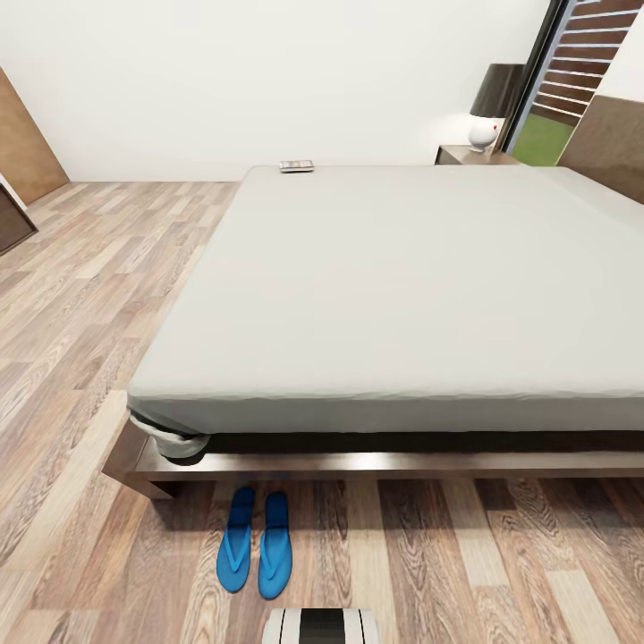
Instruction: In the bedroom, move the book from the bed onto either nightstand, and place the two sandals side by side next to the bed.
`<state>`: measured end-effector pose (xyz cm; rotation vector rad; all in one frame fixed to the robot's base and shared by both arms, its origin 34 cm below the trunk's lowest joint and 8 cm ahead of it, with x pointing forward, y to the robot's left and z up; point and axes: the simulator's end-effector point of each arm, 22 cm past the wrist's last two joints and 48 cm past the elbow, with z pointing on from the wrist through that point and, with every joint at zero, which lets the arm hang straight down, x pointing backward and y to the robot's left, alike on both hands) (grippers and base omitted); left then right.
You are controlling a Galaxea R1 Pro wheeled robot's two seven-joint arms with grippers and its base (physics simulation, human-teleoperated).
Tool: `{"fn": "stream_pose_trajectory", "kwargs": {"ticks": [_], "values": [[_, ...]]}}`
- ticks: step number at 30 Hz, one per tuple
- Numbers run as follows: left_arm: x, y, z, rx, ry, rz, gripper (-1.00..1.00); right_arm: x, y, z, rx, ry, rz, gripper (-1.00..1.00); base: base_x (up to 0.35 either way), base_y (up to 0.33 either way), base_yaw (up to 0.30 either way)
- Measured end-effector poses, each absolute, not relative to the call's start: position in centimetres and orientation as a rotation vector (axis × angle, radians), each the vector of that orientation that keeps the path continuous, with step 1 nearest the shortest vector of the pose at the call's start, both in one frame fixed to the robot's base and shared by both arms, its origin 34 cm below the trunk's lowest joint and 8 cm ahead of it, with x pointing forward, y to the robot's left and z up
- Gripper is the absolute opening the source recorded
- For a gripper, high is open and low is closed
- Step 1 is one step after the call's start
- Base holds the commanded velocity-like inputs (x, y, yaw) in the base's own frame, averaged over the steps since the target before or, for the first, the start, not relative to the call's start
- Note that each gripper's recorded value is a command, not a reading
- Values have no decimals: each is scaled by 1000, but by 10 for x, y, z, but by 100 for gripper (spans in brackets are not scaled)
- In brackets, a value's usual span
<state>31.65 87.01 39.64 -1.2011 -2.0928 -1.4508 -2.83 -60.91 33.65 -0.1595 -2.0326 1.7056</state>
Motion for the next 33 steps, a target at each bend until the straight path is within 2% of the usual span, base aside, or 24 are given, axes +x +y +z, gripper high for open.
{"fn": "stream_pose_trajectory", "kwargs": {"ticks": [12, 33], "values": [[304, 852, 416, -1383, -1924, -1742, 100, -28, -609, 336, -159, -2034, 1704, 100, 0, 0, 0], [291, 823, 389, -1413, -1950, -1737, 100, -28, -610, 337, -160, -2034, 1706, 100, 0, 0, 0]]}}
